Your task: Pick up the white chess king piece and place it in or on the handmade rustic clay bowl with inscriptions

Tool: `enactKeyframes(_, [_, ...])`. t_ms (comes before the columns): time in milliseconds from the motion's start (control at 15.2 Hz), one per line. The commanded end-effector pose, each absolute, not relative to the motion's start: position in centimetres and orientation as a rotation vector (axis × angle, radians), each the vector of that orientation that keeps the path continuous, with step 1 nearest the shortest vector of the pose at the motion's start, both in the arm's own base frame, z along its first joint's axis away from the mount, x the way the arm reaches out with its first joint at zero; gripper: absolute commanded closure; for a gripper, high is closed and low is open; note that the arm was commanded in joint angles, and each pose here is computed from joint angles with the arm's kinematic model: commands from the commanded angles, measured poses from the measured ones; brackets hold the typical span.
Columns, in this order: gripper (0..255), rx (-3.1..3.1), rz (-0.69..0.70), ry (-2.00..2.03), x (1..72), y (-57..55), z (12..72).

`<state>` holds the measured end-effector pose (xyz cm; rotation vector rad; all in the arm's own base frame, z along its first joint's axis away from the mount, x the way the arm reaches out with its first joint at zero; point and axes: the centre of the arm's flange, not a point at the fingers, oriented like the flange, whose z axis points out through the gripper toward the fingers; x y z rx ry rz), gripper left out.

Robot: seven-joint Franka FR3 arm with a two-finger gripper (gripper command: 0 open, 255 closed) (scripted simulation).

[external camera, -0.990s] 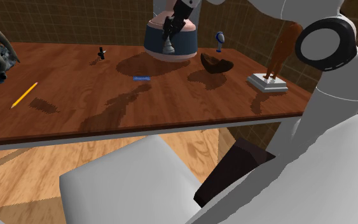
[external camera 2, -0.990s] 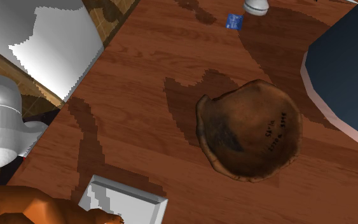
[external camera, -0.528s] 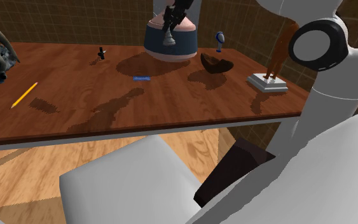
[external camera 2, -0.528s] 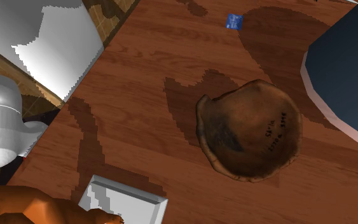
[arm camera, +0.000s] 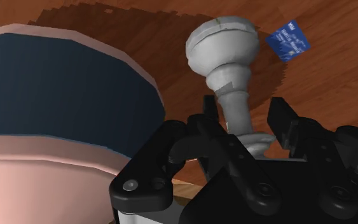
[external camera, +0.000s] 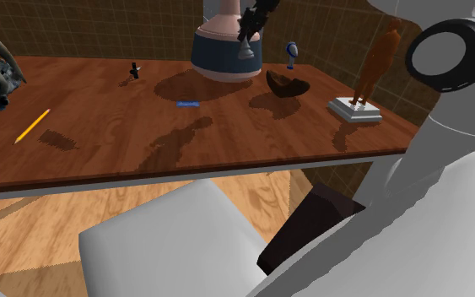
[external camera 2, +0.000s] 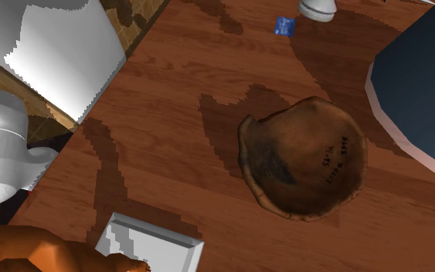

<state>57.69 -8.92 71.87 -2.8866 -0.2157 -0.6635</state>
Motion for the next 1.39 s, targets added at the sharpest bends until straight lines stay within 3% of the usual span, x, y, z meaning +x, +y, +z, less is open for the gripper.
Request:
enactKeyframes(0, [255,-2.886,-0.663,-0.217,56.2,-11.2,71.6])
enactKeyframes(924, [255,-2.886,-0.663,-0.217,46.0,-26.5,71.2])
enactKeyframes(1320, [255,-2.886,-0.663,-0.217,46.0,-26.5,68.0])
